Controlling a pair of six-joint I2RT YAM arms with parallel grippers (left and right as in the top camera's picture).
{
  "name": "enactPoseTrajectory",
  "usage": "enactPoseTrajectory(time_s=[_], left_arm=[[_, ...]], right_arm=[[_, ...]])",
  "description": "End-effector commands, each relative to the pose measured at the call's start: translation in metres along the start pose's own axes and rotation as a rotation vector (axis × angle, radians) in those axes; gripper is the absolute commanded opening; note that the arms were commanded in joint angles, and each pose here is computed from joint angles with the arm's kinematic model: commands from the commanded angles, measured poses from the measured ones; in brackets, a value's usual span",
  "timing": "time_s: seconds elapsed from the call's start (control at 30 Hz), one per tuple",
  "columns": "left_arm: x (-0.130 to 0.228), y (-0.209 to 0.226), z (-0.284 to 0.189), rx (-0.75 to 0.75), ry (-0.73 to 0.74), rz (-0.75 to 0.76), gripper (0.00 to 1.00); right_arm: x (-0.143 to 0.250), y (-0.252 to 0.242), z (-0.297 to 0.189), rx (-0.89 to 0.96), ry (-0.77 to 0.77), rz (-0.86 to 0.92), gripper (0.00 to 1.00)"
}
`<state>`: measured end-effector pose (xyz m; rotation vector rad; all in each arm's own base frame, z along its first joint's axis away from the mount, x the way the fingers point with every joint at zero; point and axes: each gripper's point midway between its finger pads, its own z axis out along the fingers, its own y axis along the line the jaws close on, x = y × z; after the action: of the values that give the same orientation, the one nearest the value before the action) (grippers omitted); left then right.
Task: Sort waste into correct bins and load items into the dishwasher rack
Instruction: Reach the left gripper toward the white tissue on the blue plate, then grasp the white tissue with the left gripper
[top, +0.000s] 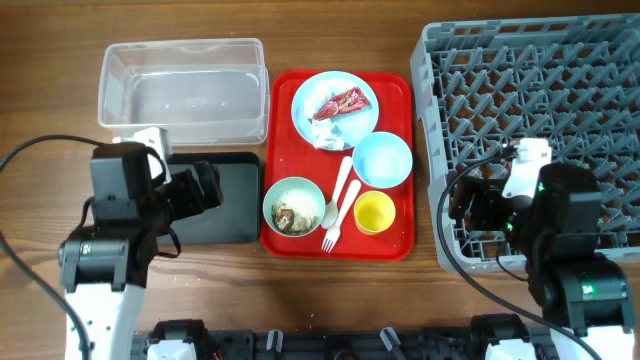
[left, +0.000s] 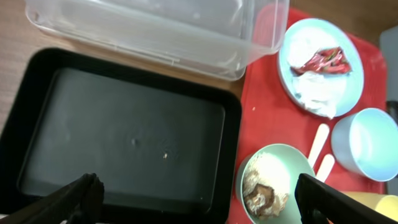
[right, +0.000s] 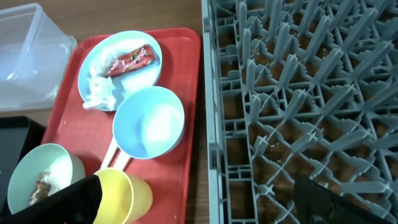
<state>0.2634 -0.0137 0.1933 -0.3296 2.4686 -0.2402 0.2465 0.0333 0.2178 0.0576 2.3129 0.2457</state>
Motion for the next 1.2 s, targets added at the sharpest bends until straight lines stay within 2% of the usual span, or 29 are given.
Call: enactPoseTrajectory(time_s=[0.0,0.07,0.17,0.3,0.4,0.47,0.57,0.7,0.77,0.93,1.07,1.1,1.13,1.17], left_arm=[[-0.019,-0.018,0.002,0.091,-0.047,0.007,1.00],[-0.044,-0.041,-0.001,0.204,-0.135,0.030,1.00],[-0.073,-0.058,0.005,0.240,-0.192,0.042,1.00],[-0.102,-0.108,0.035,0.287,-0.164,0.140,1.00],[-0.107,-0.151,0.066,0.295,-0.128,0.266,1.00],[-0.102,-0.177,0.091,0.271,-0.109,0.320,1.00],[-0.068,-0.211,0.133,0.290,-0.038,0.384,1.00],[-0.003,-0.226,0.187,0.271,0.128,0.456,1.00],[0.015,-0.227,0.200,0.261,0.171,0.470,0.98],[0.036,-0.218,0.224,0.224,0.229,0.483,0.90],[0.034,-0.208,0.233,0.158,0.212,0.489,0.88],[0.033,-0.207,0.234,0.154,0.209,0.489,0.85],[0.033,-0.207,0.234,0.155,0.207,0.489,0.75],[0.033,-0.207,0.234,0.155,0.207,0.489,0.70]], right_arm=[[-0.010,0.002,-0.006,-0.006,-0.034,0.003,1.00],[-0.012,0.000,-0.006,0.004,-0.040,0.005,1.00],[-0.013,0.001,-0.006,0.003,-0.044,0.004,1.00],[-0.013,0.001,-0.006,0.003,-0.046,0.003,1.00],[-0.013,0.001,-0.006,0.003,-0.045,0.002,1.00],[-0.013,0.001,-0.006,0.003,-0.045,0.002,1.00],[-0.013,-0.001,-0.006,0.011,-0.047,0.001,1.00],[-0.013,-0.002,-0.005,0.016,-0.043,0.001,1.00],[-0.012,-0.002,-0.004,0.016,-0.038,0.002,1.00],[-0.010,-0.002,-0.001,0.018,-0.021,0.004,1.00],[-0.010,-0.003,-0.001,0.018,-0.020,0.005,1.00],[-0.010,-0.003,-0.001,0.018,-0.020,0.005,1.00],[-0.010,-0.003,-0.001,0.018,-0.020,0.005,1.00],[-0.010,-0.003,-0.001,0.018,-0.020,0.005,1.00]])
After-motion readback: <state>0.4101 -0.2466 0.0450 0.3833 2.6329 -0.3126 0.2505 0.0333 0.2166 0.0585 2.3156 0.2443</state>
